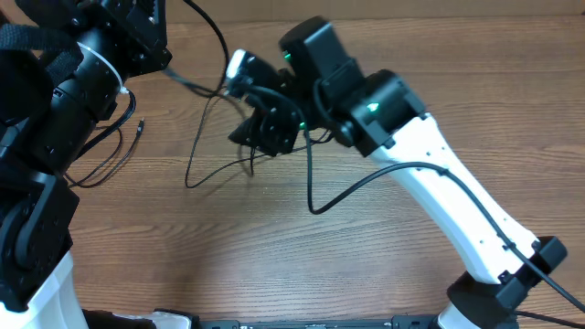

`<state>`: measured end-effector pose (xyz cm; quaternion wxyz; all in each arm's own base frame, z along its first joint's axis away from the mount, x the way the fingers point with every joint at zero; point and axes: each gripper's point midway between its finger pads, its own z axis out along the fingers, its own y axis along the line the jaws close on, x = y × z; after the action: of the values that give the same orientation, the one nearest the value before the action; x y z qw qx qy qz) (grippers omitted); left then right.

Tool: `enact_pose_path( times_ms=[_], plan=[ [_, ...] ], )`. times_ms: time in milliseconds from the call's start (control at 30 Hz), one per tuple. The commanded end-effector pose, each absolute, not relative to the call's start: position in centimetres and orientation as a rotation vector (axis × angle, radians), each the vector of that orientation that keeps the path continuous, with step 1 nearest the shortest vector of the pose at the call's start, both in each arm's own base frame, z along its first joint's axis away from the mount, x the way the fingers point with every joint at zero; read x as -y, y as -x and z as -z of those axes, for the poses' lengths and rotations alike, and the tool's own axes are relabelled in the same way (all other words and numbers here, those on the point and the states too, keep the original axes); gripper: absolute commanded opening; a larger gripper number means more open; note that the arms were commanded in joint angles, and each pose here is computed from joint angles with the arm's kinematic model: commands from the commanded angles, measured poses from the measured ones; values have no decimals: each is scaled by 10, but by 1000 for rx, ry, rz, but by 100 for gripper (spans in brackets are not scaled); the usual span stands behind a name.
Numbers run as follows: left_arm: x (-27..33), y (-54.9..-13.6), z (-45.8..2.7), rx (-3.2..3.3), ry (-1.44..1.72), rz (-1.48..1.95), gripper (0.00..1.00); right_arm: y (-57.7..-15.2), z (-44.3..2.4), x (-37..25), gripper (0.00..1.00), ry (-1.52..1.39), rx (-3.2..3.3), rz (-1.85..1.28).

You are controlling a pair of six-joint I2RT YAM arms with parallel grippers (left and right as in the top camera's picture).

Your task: Untangle cables

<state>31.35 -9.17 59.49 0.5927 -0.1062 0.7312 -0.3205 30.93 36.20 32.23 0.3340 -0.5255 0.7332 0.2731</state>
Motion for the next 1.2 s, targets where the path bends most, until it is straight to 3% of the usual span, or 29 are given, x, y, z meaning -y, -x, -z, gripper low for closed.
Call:
enact_pose_path(
  times_ms=[0,100,267,600,733,967,1167],
  plan=[
    [91,-311,-600,-1681,248,759,4,-309,-319,-368,54,1392,-1898,-722],
    [91,-311,-600,-1683,248,759,4,-310,-318,-369,49,1391,-1895,-722],
    [93,-306,-603,-1678,291,826,4,-311,-318,-371,60,1389,-1891,-723],
    [85,-261,-647,-1512,295,927,4,-326,-340,-384,59,1347,-1764,-713],
    [81,-244,-651,-1491,293,926,4,-328,-339,-387,4,1340,-1765,-721],
    [76,-238,-648,-1499,311,904,4,-336,-332,-391,4,1299,-1800,-736],
    [10,-218,-616,-1512,560,552,4,-416,-337,-294,4,867,-2041,-528]
  ],
)
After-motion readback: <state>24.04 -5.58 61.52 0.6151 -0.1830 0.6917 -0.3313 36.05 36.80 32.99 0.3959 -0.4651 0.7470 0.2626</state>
